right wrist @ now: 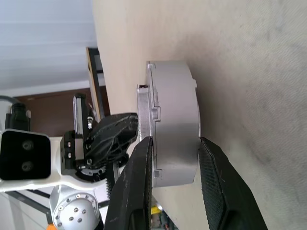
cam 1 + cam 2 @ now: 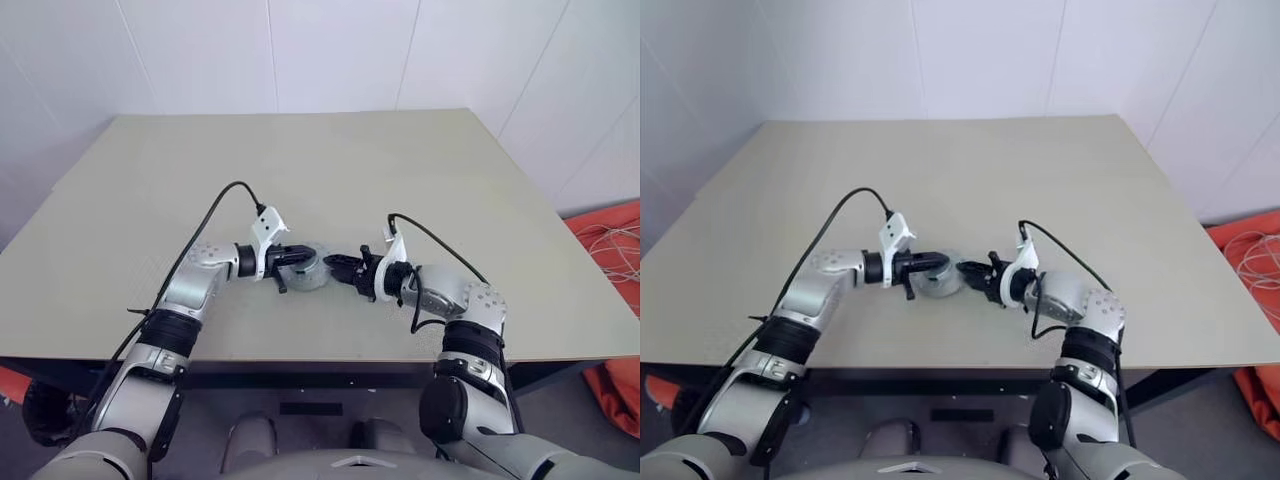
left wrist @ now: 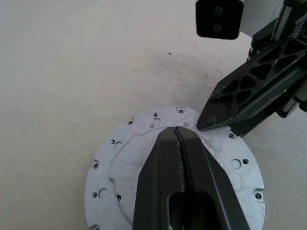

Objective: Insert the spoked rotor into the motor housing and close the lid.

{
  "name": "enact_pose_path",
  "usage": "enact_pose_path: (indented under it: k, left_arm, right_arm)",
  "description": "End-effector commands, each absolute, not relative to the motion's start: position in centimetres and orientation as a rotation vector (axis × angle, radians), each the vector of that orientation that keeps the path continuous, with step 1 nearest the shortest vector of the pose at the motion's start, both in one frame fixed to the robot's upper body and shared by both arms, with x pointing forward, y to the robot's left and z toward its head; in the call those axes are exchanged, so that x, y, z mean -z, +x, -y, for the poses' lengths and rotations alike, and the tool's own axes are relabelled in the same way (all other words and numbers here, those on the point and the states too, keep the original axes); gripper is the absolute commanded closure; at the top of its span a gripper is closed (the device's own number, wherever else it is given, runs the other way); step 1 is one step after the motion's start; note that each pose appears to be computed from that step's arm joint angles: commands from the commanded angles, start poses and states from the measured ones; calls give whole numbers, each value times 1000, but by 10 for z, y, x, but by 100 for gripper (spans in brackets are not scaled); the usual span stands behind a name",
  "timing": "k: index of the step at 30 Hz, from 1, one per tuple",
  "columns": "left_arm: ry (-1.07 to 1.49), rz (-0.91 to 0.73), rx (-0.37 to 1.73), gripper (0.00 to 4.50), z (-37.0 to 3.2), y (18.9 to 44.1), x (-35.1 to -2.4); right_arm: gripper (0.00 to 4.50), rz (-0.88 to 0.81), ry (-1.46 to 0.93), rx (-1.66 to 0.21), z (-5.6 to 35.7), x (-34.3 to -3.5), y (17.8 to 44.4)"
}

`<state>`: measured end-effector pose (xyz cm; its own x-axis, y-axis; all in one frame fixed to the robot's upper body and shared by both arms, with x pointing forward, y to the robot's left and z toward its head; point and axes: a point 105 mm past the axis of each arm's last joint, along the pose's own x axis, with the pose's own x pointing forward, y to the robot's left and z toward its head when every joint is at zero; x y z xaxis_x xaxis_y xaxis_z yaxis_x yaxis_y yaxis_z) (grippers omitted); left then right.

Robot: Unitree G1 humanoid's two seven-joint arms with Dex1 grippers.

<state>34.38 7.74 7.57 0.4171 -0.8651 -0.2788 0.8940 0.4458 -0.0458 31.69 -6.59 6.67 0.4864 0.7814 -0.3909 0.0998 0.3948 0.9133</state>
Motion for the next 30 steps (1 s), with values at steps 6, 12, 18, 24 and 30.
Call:
enact_pose_path:
  k: [6, 12, 18, 24, 30]
  left_arm:
    - [84, -440, 1052, 450, -92, 326, -38]
    - [77, -444, 1045, 450, -92, 323, -37]
    - [76, -444, 1043, 450, -92, 323, -38]
    - [79, -445, 1044, 450, -94, 324, -38]
    - [81, -450, 1038, 450, -95, 324, -37]
  right_arm:
    - [330, -936, 1119, -701, 46, -93, 315]
    - [133, -926, 1123, -717, 43, -98, 316]
    - [2, -924, 1123, -717, 41, -99, 317]
    - [2, -841, 1212, -820, 35, -124, 318]
    - [2, -869, 1211, -850, 31, -124, 312]
